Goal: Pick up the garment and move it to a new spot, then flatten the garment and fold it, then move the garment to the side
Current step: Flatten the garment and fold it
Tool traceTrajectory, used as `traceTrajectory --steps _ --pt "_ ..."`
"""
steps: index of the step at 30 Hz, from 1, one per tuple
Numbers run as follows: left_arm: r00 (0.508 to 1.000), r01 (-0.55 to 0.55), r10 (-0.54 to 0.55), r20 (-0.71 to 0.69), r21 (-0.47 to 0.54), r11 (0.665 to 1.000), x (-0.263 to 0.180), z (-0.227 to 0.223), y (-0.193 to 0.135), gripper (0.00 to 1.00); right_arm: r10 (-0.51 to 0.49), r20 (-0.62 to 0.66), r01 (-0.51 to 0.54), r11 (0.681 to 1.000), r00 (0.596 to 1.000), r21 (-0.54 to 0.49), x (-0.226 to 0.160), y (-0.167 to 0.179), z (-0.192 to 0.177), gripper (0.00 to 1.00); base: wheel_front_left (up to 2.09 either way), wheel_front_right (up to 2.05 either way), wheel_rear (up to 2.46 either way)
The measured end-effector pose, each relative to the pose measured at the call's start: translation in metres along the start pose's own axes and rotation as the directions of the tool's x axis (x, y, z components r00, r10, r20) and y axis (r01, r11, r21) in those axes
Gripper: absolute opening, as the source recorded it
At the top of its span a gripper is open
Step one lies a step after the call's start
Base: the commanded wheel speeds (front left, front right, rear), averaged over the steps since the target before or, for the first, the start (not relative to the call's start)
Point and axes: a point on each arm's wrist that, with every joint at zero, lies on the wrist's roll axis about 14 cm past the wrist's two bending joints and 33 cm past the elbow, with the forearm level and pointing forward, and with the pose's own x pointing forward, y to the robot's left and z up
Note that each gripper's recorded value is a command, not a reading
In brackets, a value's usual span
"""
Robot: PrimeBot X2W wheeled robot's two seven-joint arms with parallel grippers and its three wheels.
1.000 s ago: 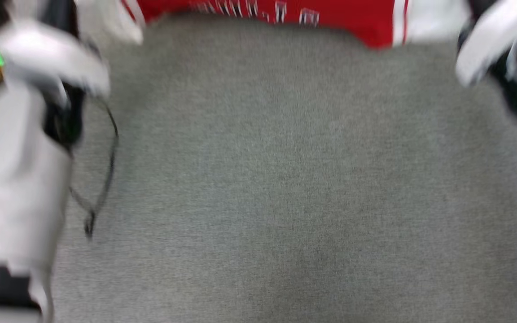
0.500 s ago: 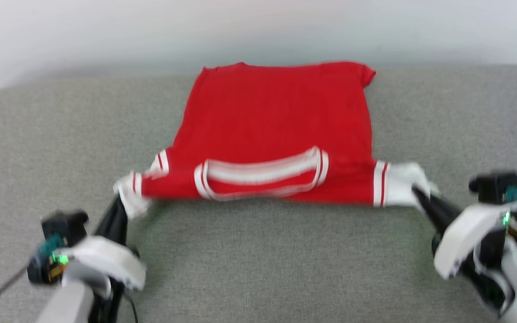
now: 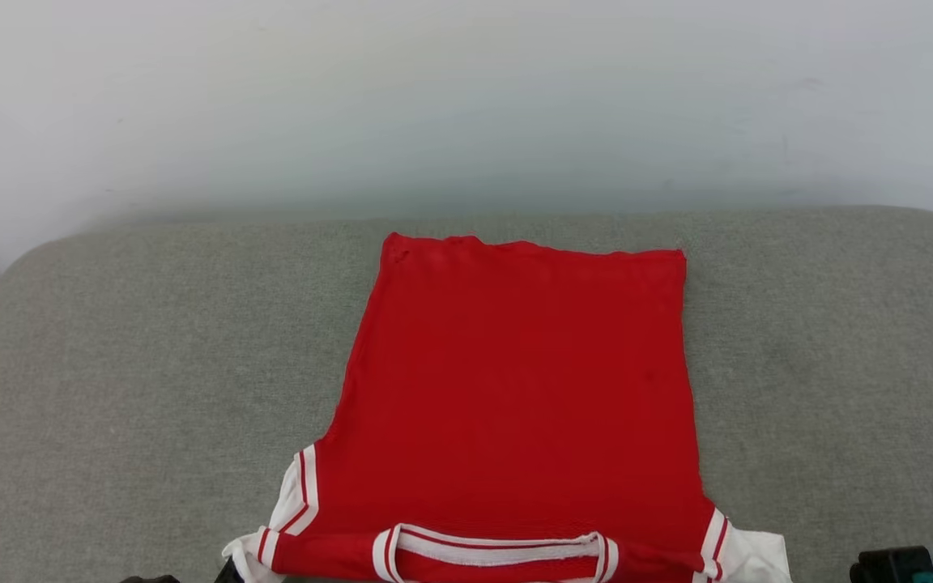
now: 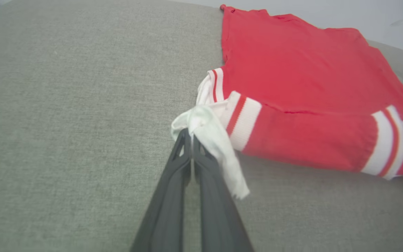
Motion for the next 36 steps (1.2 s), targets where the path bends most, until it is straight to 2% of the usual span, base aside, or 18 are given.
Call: traceTrajectory --steps 1,2,3,4,5,6,11,15,18,23,26,30,36 --pt "1.0 -0.007 0.007 -0.001 -0.013 1.0 -0.004 -0.001 -0.001 0.0 -0.007 -0.014 0.007 1.0 1.0 0.012 -0.003 0.0 -0.005 0.0 0.0 0.0 0.0" --pt "1.0 -0.013 0.013 -0.01 -0.016 1.0 -0.007 -0.003 -0.001 0.0 -0.012 -0.024 0.012 1.0 1.0 0.016 -0.005 0.0 -0.009 0.09 0.0 0.0 0.0" --pt "1.0 -0.017 0.016 -0.011 -0.021 1.0 -0.01 -0.004 -0.002 0.0 -0.017 -0.042 0.017 1.0 0.999 -0.001 -0.007 0.001 -0.013 0.3 0.0 0.0 0.0" --pt "1.0 -0.02 0.02 -0.011 -0.032 0.999 -0.012 -0.005 -0.003 0.0 -0.022 -0.049 0.022 1.0 0.999 0.007 -0.008 0.002 -0.015 0.43 0.0 0.0 0.0" --pt "1.0 -0.023 0.022 -0.013 -0.039 0.999 -0.013 -0.006 -0.004 0.0 -0.021 -0.038 0.022 0.999 0.999 0.028 -0.008 0.004 -0.014 0.5 0.0 0.0 0.0" --pt "0.999 -0.036 0.036 0.0 -0.06 0.998 -0.015 -0.004 -0.006 0.0 -0.006 -0.027 0.007 0.999 1.0 0.049 -0.007 0.014 -0.012 1.0 0.0 0.0 0.0" --pt "0.999 -0.031 0.032 0.018 -0.069 0.997 -0.012 -0.002 -0.012 0.0 -0.007 0.096 0.001 0.998 0.995 0.063 -0.001 0.017 0.025 1.0 0.0 0.0 0.0" --pt "0.998 -0.016 0.02 0.054 -0.068 0.998 -0.001 0.01 -0.016 0.0 -0.072 0.253 0.051 0.995 0.965 0.088 0.014 -0.006 0.083 1.0 0.0 0.0 0.0" --pt "0.996 -0.007 0.013 0.084 -0.074 0.997 0.011 0.019 -0.019 0.0 -0.114 0.299 0.085 0.99 0.947 0.109 0.037 -0.026 0.121 1.0 0.0 0.0 0.0" --pt "0.992 0.024 -0.014 0.129 -0.08 0.997 0.033 0.031 -0.029 0.0 -0.12 0.223 0.098 0.989 0.967 0.106 0.093 -0.045 0.165 1.0 0.0 0.0 0.0" --pt "0.989 0.027 -0.015 0.144 -0.087 0.996 0.044 0.034 -0.03 0.0 -0.093 0.144 0.08 0.992 0.985 0.095 0.129 -0.045 0.189 1.0 0.0 0.0 0.0" --pt "0.988 0.027 -0.012 0.156 -0.098 0.995 0.056 0.034 -0.031 0.0 -0.065 -0.057 0.07 0.994 0.996 0.088 0.173 -0.042 0.188 1.0 0.0 0.0 0.0" --pt "0.986 0.024 -0.012 0.166 -0.076 0.997 0.072 0.037 -0.024 0.0 -0.027 -0.277 0.052 0.995 0.961 0.082 0.225 -0.026 0.177 1.0 0.0 0.0 0.0"
